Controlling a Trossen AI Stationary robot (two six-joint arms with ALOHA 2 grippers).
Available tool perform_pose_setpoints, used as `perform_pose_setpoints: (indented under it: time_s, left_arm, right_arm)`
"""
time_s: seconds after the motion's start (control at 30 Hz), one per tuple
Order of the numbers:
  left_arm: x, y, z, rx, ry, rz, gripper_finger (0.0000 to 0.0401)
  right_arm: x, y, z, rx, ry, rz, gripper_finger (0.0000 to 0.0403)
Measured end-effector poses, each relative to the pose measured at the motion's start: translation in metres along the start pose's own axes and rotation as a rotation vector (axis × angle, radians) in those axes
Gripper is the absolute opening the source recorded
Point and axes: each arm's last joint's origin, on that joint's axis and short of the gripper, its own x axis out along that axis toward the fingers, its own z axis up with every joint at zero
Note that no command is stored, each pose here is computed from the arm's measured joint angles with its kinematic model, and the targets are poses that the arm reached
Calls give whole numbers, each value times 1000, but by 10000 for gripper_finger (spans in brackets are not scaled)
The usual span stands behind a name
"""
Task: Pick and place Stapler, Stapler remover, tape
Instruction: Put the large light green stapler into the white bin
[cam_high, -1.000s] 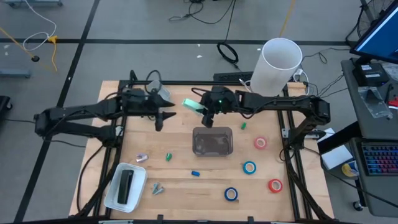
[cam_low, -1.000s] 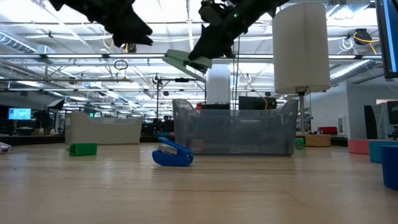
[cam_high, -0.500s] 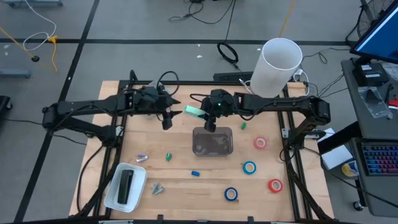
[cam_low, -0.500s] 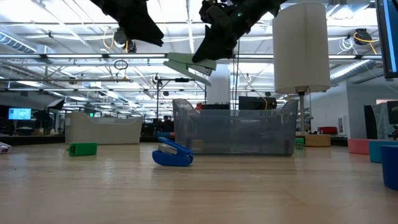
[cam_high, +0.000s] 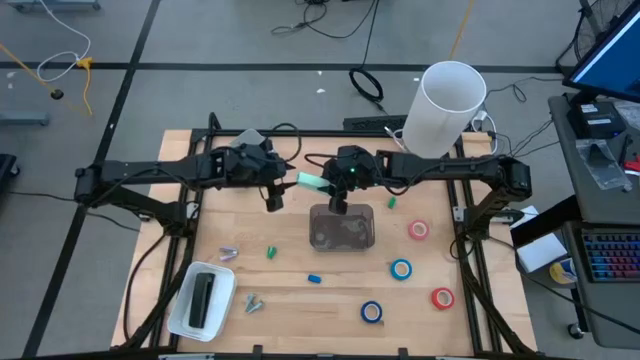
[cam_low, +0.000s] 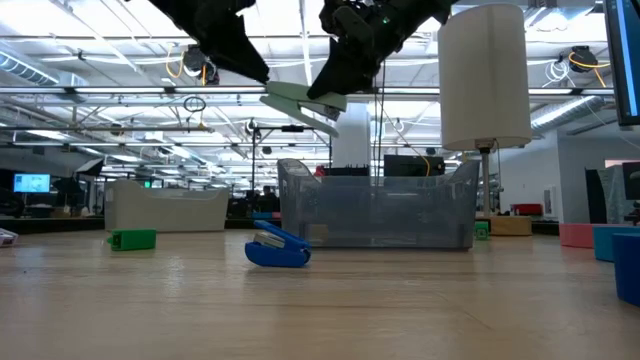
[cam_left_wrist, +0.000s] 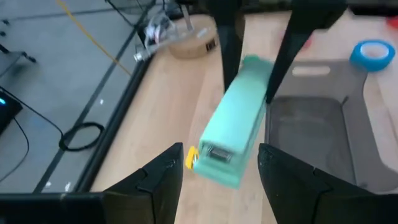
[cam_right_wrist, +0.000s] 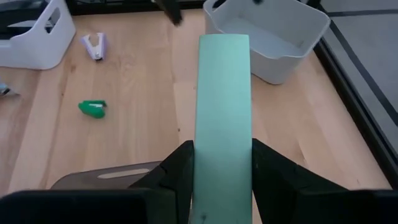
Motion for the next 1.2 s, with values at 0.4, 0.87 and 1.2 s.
perform_pose_setpoints:
  time_s: [0.4, 0.87, 1.2]
  left_arm:
    - [10, -3, -1, -8, 6, -26, 268]
    - [9, -7, 5, -1, -48, -46, 271]
    - [20, -10, 6, -24, -22, -110, 271]
  right_arm:
    - [0, 2, 0, -9, -1, 3, 117]
    - [0, 2, 1, -12, -7, 7, 117]
    - [0, 9, 5, -25, -49, 45, 117]
